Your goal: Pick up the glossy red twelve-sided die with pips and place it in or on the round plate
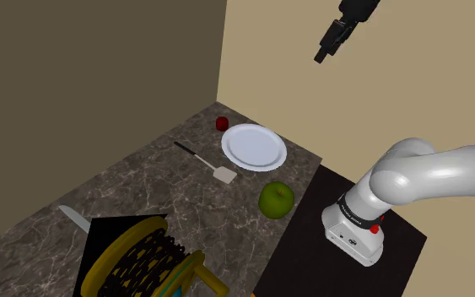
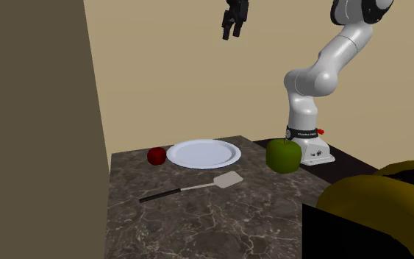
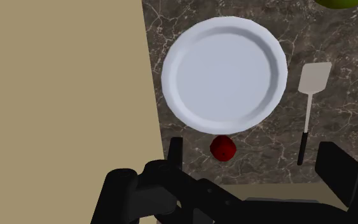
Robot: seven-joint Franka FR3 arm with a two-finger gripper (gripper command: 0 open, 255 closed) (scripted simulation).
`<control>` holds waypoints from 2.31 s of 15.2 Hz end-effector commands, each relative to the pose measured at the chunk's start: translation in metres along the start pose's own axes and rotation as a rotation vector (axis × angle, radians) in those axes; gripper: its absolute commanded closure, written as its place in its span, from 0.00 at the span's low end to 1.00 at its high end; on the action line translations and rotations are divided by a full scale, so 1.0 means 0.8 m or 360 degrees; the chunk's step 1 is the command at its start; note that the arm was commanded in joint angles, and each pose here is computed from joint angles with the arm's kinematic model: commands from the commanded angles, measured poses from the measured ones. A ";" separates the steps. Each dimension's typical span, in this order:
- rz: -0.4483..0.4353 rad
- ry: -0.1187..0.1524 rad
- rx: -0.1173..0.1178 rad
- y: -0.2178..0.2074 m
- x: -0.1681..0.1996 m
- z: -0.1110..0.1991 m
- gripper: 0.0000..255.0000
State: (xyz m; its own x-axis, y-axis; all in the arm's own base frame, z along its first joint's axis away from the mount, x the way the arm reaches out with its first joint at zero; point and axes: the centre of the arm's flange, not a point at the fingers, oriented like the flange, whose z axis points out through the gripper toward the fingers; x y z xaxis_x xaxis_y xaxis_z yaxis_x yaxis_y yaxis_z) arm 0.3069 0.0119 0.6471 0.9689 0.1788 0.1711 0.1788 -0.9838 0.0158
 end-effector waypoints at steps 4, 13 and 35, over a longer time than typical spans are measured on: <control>-0.0013 -0.0024 -0.0006 -0.006 0.030 0.041 0.00; -0.0051 -0.0095 -0.0022 -0.024 0.117 0.167 0.00; -0.0144 -0.0268 -0.0063 -0.072 0.302 0.490 0.00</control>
State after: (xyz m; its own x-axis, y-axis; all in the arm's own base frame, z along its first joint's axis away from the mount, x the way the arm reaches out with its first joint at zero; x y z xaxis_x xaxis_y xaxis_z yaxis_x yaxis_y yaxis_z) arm 0.5886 0.1136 0.3133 0.9653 0.2612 0.0050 0.2604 -0.9635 0.0621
